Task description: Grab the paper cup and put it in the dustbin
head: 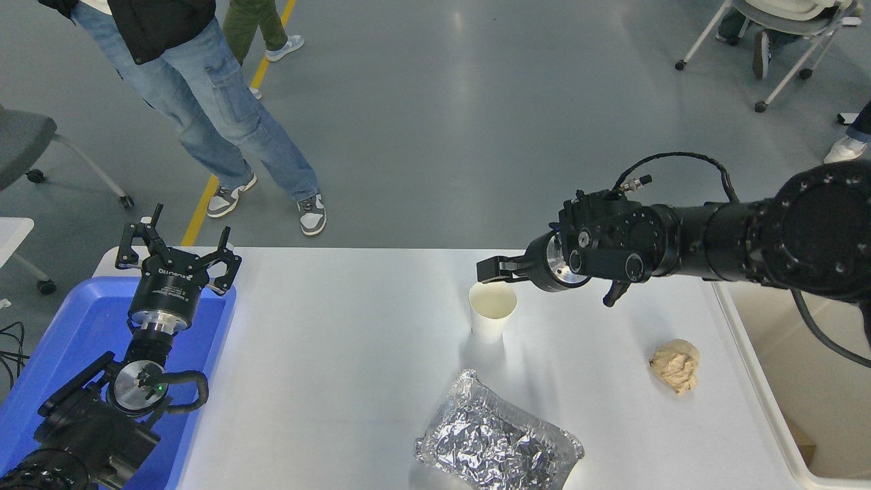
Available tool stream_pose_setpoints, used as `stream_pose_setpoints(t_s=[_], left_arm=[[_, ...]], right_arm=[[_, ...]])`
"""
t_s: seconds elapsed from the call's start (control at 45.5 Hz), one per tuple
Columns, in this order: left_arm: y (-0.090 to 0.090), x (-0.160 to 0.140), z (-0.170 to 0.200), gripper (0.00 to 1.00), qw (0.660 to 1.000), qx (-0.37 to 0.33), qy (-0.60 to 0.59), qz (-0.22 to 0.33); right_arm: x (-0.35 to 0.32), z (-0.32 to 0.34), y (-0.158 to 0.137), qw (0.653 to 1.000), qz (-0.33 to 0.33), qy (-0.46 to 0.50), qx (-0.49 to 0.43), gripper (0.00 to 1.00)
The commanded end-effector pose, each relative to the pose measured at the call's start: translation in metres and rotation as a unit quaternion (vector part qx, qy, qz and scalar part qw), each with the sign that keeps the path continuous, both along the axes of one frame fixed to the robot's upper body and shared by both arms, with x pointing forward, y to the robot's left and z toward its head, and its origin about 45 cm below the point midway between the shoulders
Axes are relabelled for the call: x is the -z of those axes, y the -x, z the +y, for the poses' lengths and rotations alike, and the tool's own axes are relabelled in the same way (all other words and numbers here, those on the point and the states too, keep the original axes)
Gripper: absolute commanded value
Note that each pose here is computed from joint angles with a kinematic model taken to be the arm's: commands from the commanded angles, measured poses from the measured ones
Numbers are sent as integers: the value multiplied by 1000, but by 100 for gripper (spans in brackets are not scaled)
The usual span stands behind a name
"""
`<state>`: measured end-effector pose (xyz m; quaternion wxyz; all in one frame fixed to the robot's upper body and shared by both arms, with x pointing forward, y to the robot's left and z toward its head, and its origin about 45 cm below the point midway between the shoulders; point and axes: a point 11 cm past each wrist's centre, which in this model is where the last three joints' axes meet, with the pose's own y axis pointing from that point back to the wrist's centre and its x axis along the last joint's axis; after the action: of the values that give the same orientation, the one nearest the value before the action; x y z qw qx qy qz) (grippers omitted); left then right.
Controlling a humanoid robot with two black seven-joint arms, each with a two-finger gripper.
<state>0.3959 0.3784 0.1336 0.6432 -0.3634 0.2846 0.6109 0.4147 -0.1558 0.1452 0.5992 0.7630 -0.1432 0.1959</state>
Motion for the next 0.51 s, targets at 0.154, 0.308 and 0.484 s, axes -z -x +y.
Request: stream_pose_setpoints(t_s=[0.154, 0.308, 0.484], left_arm=[[0, 0, 0, 100, 1000, 0, 0, 0], [0, 0, 0, 100, 1000, 0, 0, 0], [0, 0, 0, 100, 1000, 1, 0, 0]], right_arm=[[45, -17, 10, 999, -8, -11, 40, 31], [46, -17, 11, 999, -9, -10, 48, 0], [41, -13, 9, 999, -7, -13, 43, 0]])
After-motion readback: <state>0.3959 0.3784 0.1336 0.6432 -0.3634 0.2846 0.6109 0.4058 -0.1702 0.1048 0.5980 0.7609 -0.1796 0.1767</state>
